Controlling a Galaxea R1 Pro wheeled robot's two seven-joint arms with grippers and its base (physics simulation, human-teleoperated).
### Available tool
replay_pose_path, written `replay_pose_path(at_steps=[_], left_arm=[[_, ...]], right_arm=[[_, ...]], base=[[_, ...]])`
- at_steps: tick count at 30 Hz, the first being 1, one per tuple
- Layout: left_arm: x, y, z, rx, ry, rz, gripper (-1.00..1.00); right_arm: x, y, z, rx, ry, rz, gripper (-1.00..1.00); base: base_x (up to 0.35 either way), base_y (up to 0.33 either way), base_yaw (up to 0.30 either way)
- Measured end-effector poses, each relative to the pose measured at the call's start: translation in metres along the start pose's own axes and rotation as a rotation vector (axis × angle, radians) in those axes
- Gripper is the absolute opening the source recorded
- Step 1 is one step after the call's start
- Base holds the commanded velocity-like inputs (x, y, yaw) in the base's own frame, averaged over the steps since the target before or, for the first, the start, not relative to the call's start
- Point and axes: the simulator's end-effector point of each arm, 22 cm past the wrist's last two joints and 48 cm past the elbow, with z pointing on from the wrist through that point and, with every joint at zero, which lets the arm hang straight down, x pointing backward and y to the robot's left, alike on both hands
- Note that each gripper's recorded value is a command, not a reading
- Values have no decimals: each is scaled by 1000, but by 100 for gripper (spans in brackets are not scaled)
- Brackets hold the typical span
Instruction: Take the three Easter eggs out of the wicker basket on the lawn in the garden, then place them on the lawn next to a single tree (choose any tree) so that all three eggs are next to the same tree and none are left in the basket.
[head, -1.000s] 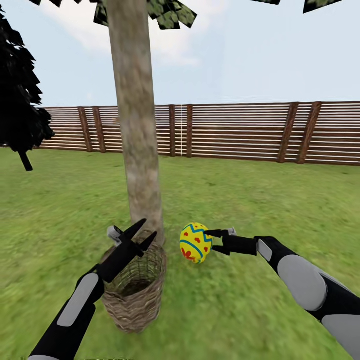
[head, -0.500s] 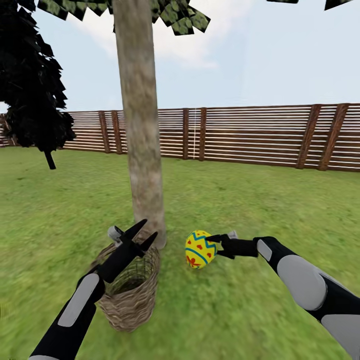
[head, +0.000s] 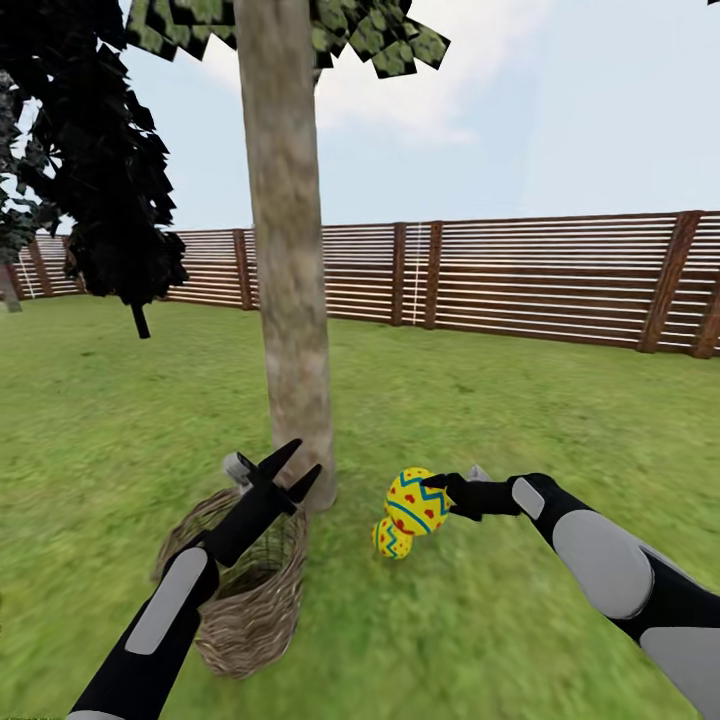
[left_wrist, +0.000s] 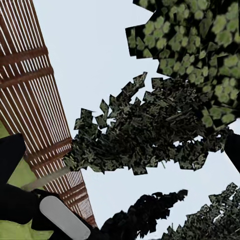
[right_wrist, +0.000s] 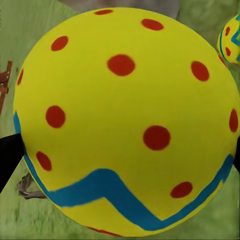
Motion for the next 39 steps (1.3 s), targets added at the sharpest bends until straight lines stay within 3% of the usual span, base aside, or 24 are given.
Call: replay_pose_path(at_steps=[10, 13, 23, 30, 35, 39], left_arm=[[-2, 6, -2, -12, -19, -6, 100], [4, 4, 5, 2, -30, -15, 100], [7, -2, 8, 12, -26, -11, 100], [8, -6, 9, 18, -24, -5, 100], [8, -9, 10, 22, -23, -1, 100], [8, -12, 10, 25, -23, 2, 100]], right_arm=[[-3, 1, -4, 13, -9, -5, -100], [-4, 2, -5, 16, -11, -7, -100], [-7, -15, -11, 116, -21, -14, -100], [-8, -13, -14, 120, -26, -20, -100], [-28, -34, -24, 234, -94, -51, -100], [-33, -36, -29, 256, -112, -59, -100]], base=[[77, -172, 210], [1, -283, 210], [64, -328, 209], [108, -326, 214], [108, -325, 214], [108, -325, 210]])
